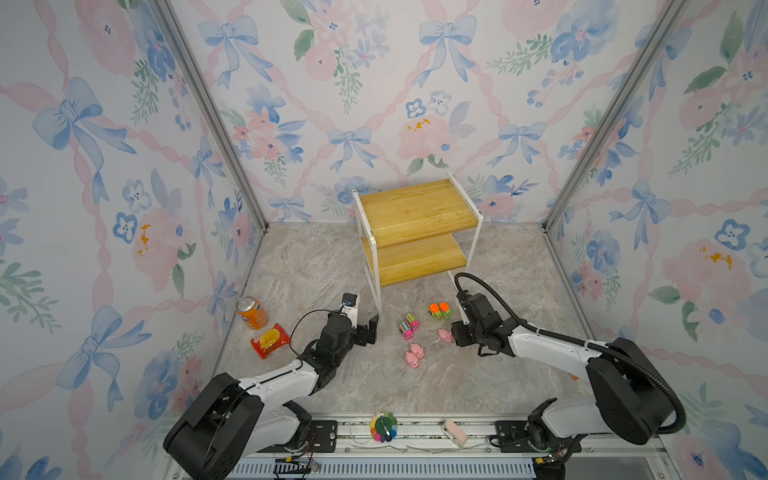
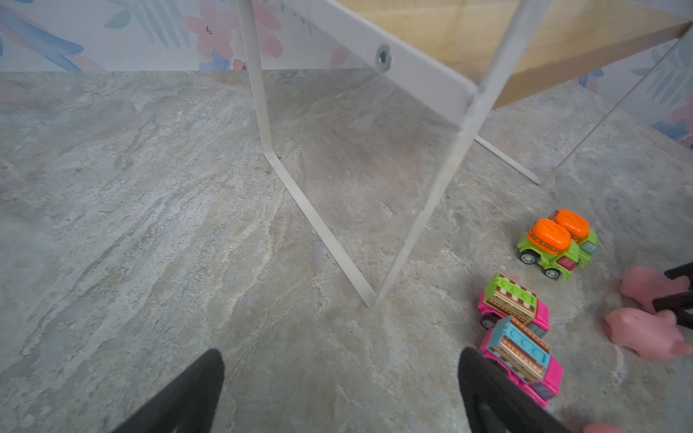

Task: Place and organize the plastic toys onto the shelf
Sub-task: 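Lower the right gripper and close it on a pink pig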

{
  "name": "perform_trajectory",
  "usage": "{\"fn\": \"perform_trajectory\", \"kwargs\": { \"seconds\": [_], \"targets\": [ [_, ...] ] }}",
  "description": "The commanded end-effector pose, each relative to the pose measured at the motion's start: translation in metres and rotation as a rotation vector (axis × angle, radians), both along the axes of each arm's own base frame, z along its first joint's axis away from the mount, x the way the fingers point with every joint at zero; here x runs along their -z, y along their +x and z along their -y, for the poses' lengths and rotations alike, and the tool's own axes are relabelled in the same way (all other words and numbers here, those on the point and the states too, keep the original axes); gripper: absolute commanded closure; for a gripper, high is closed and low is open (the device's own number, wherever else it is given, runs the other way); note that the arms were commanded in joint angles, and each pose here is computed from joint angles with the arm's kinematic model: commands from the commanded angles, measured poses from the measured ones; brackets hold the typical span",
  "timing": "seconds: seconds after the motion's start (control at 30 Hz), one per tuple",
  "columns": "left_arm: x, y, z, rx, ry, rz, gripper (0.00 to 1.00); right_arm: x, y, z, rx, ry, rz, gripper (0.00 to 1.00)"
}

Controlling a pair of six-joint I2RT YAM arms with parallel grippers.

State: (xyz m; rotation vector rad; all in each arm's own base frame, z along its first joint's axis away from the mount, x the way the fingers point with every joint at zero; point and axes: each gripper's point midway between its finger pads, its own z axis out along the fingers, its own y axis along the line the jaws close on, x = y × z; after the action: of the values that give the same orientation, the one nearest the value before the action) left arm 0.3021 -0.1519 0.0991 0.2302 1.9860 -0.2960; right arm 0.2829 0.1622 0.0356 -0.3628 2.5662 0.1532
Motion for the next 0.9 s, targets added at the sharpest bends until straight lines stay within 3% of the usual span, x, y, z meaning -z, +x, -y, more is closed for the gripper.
{"fn": "perform_trajectory", "kwargs": {
  "seconds": [0.0,0.17,0.87],
  "targets": [
    [0.0065,-0.0035,-0.0011,0.006,0.03,-0.014,0.02,0.0074,-0.0002,0.003,0.017,-0.017,-0.005,0.44],
    [0.0068,-0.0039,-0.0019,0.004,0.033,-0.014,0.02,0.0107,0.0008,0.0026,0.016,-0.026,-0.015,0.44],
    [0.0085,-0.0045,-0.0028,0.001,0.038,-0.021,0.02,0.0038,-0.0004,0.0024,0.017,-0.005,0.008,0.68]
  ]
}}
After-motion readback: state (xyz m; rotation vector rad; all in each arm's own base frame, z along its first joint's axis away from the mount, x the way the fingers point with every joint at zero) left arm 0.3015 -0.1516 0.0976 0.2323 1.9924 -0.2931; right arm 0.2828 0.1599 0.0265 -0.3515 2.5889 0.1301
